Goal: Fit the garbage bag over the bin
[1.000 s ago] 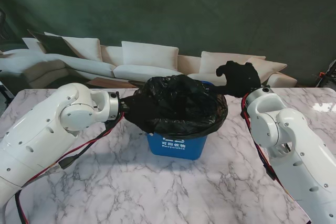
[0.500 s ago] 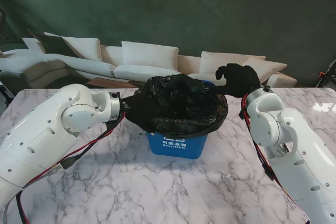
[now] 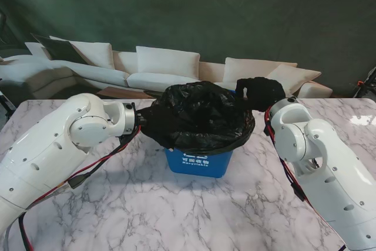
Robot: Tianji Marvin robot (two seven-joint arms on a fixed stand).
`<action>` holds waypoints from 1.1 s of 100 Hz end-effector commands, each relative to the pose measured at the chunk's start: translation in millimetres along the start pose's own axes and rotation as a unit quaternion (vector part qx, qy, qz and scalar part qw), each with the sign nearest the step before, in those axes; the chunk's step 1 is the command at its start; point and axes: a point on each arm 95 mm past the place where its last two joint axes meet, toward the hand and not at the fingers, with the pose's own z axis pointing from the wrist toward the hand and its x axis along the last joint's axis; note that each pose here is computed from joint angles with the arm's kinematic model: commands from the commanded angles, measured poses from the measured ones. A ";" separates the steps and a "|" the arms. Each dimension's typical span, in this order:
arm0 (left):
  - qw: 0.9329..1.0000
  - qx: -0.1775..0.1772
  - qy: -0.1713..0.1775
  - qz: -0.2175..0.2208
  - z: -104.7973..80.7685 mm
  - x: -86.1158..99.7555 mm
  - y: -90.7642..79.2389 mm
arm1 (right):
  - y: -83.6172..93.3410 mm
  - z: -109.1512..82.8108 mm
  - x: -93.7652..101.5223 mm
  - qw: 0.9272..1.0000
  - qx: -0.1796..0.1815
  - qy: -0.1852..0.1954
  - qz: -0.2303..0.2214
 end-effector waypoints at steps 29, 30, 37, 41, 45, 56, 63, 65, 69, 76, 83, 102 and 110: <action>1.000 -0.023 0.007 -0.006 3.6 0.9 14.2 | 7.9 16.8 -3.9 0.999 -0.044 0.007 0.019; 1.000 -0.023 0.007 -0.005 3.6 0.9 14.2 | 8.4 17.5 -4.2 0.999 -0.044 0.006 0.020; 1.000 -0.024 0.007 -0.005 3.4 1.0 14.5 | 10.6 24.3 -8.4 0.998 -0.049 -0.010 0.023; 1.000 -0.023 0.008 -0.005 3.5 1.1 14.9 | 10.9 28.9 -11.9 0.998 -0.051 -0.020 0.022; 1.000 -0.021 0.008 -0.005 3.8 1.3 15.3 | 10.2 33.5 -15.6 0.998 -0.051 -0.032 0.020; 1.000 -0.020 0.011 -0.004 5.1 2.3 16.3 | 7.6 44.4 -24.7 0.996 -0.056 -0.060 0.019; 1.000 -0.020 0.013 -0.003 6.2 3.0 16.9 | 5.5 49.5 -29.0 0.995 -0.058 -0.073 0.020; 1.000 -0.021 0.014 -0.003 6.4 3.1 17.0 | 4.6 50.6 -30.3 0.995 -0.058 -0.076 0.019; 1.000 -0.021 0.014 -0.002 6.9 3.3 17.2 | 2.2 52.9 -32.9 0.995 -0.057 -0.085 0.017; 1.000 -0.020 0.015 -0.003 7.4 3.8 17.5 | -3.6 55.6 -37.3 0.994 -0.048 -0.099 0.017; 1.000 -0.019 0.015 -0.003 7.8 4.0 17.8 | -11.9 56.8 -41.2 0.993 -0.037 -0.111 0.015; 1.000 -0.020 0.015 -0.004 8.4 4.3 18.3 | -37.4 58.7 -47.8 0.990 -0.001 -0.135 0.029; 1.000 -0.021 0.016 -0.004 8.6 4.5 18.5 | -45.0 60.3 -49.3 0.988 0.010 -0.147 0.043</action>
